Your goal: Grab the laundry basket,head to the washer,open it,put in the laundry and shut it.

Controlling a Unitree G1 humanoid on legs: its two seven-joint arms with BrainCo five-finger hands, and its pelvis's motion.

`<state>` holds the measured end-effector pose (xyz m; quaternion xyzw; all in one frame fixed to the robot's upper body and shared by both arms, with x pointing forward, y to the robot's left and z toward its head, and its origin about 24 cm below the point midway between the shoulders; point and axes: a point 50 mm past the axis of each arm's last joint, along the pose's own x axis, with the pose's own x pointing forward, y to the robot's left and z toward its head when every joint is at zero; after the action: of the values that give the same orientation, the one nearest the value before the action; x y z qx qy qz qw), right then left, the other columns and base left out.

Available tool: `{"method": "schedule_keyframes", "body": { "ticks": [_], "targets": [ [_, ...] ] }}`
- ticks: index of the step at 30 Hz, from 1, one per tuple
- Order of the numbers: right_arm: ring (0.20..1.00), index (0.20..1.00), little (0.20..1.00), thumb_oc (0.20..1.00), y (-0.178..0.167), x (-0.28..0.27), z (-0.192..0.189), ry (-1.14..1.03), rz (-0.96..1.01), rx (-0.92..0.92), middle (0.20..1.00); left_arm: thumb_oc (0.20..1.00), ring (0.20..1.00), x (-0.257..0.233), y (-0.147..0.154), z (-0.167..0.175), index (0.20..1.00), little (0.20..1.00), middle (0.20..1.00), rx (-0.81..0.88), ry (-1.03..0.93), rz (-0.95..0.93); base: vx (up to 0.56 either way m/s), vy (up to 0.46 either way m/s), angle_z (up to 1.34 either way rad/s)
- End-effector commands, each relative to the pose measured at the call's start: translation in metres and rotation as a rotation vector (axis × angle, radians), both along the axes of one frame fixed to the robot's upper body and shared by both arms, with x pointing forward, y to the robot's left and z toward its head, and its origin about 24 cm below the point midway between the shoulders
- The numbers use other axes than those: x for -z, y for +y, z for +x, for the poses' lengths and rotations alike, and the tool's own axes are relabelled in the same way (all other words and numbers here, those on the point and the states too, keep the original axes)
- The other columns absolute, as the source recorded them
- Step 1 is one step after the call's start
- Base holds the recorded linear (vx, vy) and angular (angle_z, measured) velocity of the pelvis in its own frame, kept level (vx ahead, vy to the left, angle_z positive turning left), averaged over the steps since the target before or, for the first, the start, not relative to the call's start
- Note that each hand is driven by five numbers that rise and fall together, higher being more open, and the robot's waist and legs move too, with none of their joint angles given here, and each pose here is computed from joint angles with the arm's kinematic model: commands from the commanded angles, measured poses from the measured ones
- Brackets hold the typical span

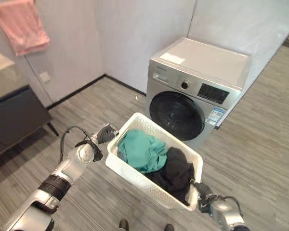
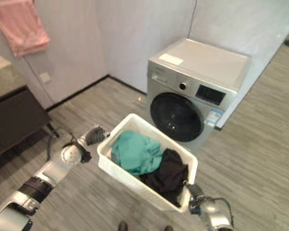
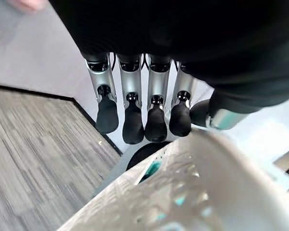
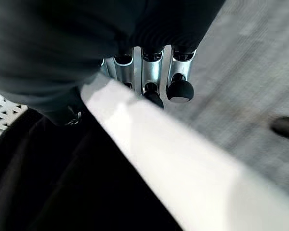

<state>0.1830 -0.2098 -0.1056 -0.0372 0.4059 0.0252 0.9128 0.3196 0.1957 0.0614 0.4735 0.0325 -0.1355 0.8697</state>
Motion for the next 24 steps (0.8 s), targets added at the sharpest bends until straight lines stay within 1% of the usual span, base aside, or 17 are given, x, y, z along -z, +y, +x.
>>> {"method": "schedule_keyframes", "body": {
  "ticks": [1,7,11,12,19,24],
  "targets": [
    [0.200,0.200,0.200,0.200,0.013,-0.045,0.056,-0.273,0.028,-0.089,0.200,0.200,0.200,-0.044,-0.019,0.029,0.200,0.200,0.200,0.013,-0.179,-0.077,0.00,0.092,-0.07],
    [0.200,0.200,0.200,0.200,0.015,-0.077,0.080,-0.410,0.011,-0.143,0.200,0.200,0.200,-0.042,-0.003,0.024,0.200,0.200,0.200,-0.029,-0.171,-0.083,0.00,0.087,-0.17],
    [0.200,0.200,0.200,0.200,0.017,-0.117,0.105,-0.568,-0.004,-0.181,0.200,0.200,0.200,-0.041,0.012,0.019,0.200,0.200,0.200,-0.066,-0.170,-0.074,0.03,0.184,-0.23],
    [0.200,0.200,0.200,0.200,0.017,-0.117,0.105,-0.568,-0.004,-0.181,0.200,0.200,0.200,-0.041,0.012,0.019,0.200,0.200,0.200,-0.066,-0.170,-0.074,0.04,0.114,-0.26],
    [0.200,0.200,0.200,0.200,0.008,-0.165,0.119,-0.752,-0.047,-0.191,0.200,0.200,0.200,-0.046,0.021,0.016,0.200,0.200,0.200,-0.065,-0.172,-0.039,0.09,0.199,-0.11],
    [0.200,0.200,0.200,0.200,0.008,-0.193,0.126,-0.857,-0.066,-0.212,0.200,0.200,0.200,-0.050,0.022,0.018,0.200,0.200,0.200,-0.057,-0.174,-0.017,0.03,0.174,-0.20]
  ]
}}
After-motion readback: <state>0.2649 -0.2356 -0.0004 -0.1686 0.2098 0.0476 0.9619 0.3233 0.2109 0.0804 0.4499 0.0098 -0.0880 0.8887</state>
